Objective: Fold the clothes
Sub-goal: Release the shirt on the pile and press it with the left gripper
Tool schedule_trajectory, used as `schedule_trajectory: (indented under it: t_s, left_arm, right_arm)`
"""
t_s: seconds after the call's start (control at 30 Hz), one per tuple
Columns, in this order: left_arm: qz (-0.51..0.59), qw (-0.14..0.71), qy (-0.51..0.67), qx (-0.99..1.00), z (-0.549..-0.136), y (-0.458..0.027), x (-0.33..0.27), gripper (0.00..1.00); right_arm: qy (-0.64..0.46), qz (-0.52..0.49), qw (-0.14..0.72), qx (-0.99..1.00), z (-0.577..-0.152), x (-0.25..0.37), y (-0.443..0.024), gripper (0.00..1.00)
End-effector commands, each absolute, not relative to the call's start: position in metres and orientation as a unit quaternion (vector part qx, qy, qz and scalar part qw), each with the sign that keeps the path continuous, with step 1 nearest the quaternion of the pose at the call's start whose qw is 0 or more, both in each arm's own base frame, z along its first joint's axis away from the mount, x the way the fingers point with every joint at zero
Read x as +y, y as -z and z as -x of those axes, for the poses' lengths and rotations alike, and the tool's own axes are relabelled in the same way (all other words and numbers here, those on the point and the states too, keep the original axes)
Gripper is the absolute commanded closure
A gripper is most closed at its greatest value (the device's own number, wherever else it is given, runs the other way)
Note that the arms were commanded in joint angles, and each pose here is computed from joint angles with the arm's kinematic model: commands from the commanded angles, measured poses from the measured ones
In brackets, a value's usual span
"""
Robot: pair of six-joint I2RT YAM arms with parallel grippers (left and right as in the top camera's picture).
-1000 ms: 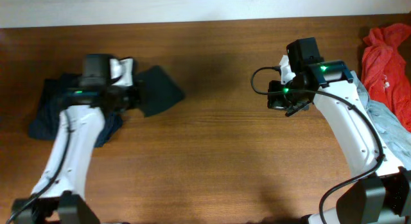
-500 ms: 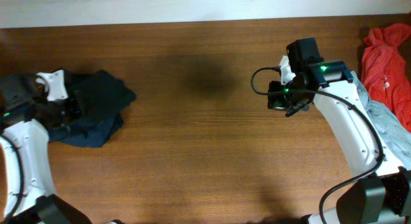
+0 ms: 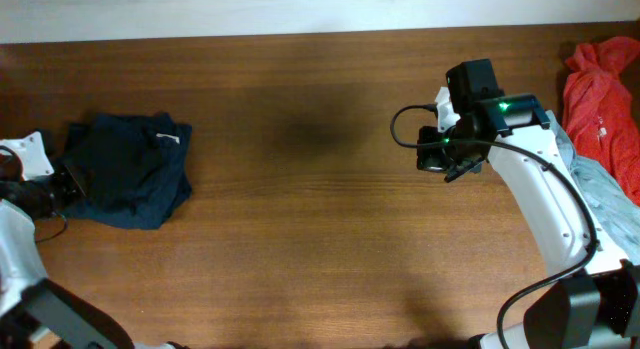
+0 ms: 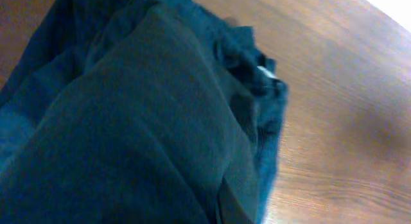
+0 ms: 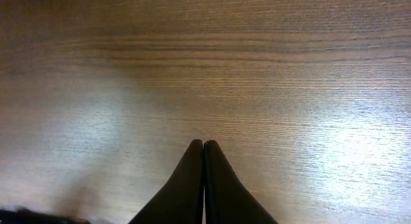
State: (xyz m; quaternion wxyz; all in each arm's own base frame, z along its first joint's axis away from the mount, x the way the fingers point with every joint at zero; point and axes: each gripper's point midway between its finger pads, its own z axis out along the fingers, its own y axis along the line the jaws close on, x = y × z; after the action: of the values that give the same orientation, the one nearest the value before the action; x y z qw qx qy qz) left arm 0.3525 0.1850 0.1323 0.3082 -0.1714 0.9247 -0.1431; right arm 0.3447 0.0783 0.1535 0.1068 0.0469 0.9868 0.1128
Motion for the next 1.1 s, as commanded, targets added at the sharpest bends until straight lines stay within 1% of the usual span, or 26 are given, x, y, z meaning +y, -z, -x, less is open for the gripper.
schedule_trajectory:
  t_s: [0.0, 0.17, 0.47, 0.53, 0.57, 0.6, 0.63, 0.67, 0.7, 0.83, 1.0, 1.07]
  left_arm:
    - [0.177, 0.277, 0.130, 0.935, -0.350, -0.104, 0.195, 1.00]
    - [0.200, 0.247, 0.102, 0.943, -0.341, -0.087, 0.208, 1.00]
    - [0.288, 0.242, 0.081, 0.923, -0.314, -0.089, 0.245, 0.99]
    - [0.314, 0.242, 0.081, 0.914, -0.307, -0.089, 0.254, 0.93]
    - [0.326, 0.244, 0.085, 0.909, -0.304, -0.090, 0.257, 0.87]
    - [0.334, 0.255, 0.101, 0.902, -0.304, -0.093, 0.259, 0.71]
    - [0.334, 0.262, 0.109, 0.899, -0.305, -0.095, 0.259, 0.66]
    - [0.333, 0.273, 0.124, 0.894, -0.307, -0.099, 0.258, 0.46]
    - [0.332, 0.281, 0.134, 0.890, -0.308, -0.103, 0.258, 0.35]
    - [0.333, 0.295, 0.138, 0.885, -0.307, -0.121, 0.260, 0.33]
    - [0.313, 0.338, 0.125, 0.879, -0.309, -0.162, 0.256, 0.33]
    - [0.305, 0.354, 0.114, 0.877, -0.307, -0.178, 0.254, 0.35]
  right_arm:
    - [-0.110, -0.042, 0.120, 0.986, -0.346, 0.077, -0.162, 0.96]
    - [-0.109, -0.043, 0.115, 0.987, -0.343, 0.076, -0.162, 0.96]
    - [-0.109, -0.042, 0.115, 0.987, -0.343, 0.076, -0.162, 0.96]
    - [-0.109, -0.042, 0.115, 0.987, -0.343, 0.076, -0.162, 0.96]
    - [-0.109, -0.042, 0.115, 0.987, -0.343, 0.076, -0.162, 0.96]
    - [-0.109, -0.042, 0.115, 0.986, -0.343, 0.076, -0.162, 0.96]
    - [-0.109, -0.042, 0.115, 0.986, -0.343, 0.076, -0.162, 0.96]
    - [-0.109, -0.042, 0.115, 0.986, -0.343, 0.076, -0.162, 0.96]
    - [-0.109, -0.042, 0.115, 0.986, -0.343, 0.076, -0.162, 0.96]
    - [-0.109, -0.042, 0.114, 0.987, -0.343, 0.076, -0.161, 0.96]
    - [-0.108, -0.043, 0.109, 0.987, -0.341, 0.076, -0.161, 0.96]
    - [-0.108, -0.043, 0.109, 0.987, -0.341, 0.076, -0.161, 0.96]
